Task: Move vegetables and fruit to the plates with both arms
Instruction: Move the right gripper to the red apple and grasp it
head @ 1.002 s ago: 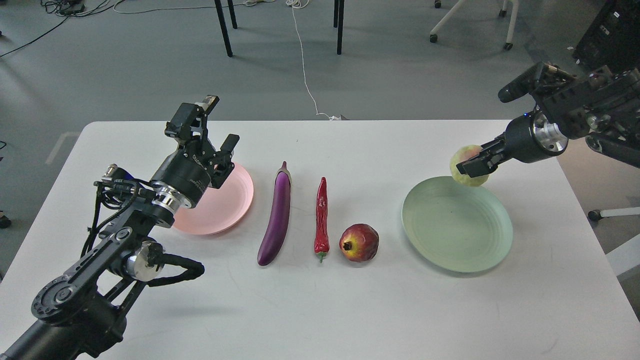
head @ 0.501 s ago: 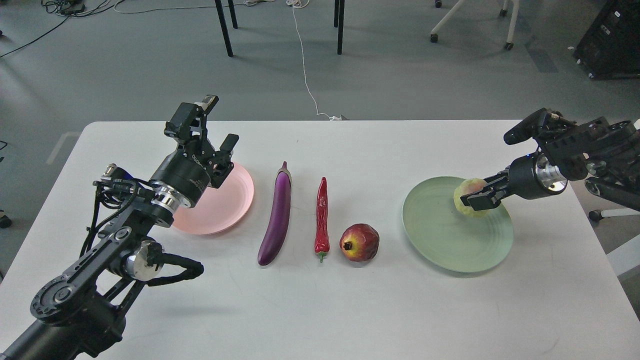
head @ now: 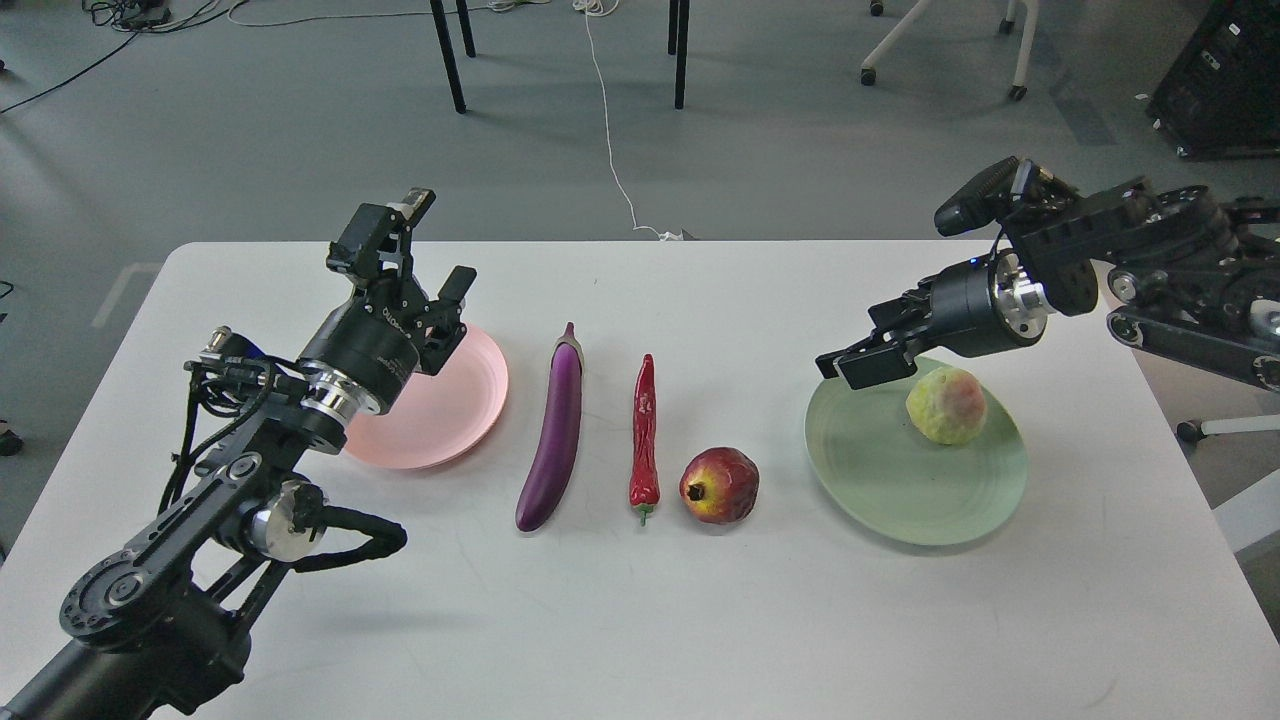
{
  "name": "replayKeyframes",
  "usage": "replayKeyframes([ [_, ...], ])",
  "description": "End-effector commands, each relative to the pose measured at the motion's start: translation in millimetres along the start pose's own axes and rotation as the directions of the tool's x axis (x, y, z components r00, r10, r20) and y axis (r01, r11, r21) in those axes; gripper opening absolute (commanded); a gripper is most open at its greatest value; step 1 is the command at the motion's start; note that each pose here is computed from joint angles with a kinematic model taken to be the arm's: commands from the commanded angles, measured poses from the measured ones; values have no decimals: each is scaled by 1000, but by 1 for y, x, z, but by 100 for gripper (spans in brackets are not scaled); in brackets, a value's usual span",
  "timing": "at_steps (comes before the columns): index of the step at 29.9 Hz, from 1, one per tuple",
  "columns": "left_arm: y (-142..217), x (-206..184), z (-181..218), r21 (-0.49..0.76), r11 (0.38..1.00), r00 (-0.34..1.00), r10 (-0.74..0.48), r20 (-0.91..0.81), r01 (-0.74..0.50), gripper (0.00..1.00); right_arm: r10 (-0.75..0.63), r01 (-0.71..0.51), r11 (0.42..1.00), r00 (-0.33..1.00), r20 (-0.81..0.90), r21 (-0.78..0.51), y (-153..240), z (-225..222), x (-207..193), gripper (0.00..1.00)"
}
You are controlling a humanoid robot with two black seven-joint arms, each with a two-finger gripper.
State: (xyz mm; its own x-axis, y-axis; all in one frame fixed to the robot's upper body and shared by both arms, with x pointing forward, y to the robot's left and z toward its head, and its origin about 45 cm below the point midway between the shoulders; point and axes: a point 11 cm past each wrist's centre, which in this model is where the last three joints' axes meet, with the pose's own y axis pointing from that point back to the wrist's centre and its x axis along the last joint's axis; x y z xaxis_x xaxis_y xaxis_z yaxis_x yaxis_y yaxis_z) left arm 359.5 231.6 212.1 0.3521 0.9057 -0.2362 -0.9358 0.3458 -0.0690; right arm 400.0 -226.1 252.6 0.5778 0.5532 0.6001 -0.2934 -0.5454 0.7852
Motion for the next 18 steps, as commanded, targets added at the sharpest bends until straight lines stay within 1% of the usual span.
replayKeyframes([
  [1,1,1,0,1,1000,1000,2,1,-2,99,-33,36,997,998,-49,73,-24,-29,6,98],
  [4,3,4,-1,5,1000,1000,9,4,-9,99,-69,79,988,994,-81,130,-49,-52,2,98],
  [8,3,5,-1,6,1000,1000,11,5,-12,99,-109,128,978,987,-117,166,-68,-70,-2,98],
  [13,3,5,-1,6,1000,1000,13,5,-13,99,-145,165,972,981,-126,167,-84,-74,-13,98],
  [18,3,5,-1,6,1000,1000,13,8,-13,99,-153,170,971,982,-111,165,-89,-71,-20,97],
])
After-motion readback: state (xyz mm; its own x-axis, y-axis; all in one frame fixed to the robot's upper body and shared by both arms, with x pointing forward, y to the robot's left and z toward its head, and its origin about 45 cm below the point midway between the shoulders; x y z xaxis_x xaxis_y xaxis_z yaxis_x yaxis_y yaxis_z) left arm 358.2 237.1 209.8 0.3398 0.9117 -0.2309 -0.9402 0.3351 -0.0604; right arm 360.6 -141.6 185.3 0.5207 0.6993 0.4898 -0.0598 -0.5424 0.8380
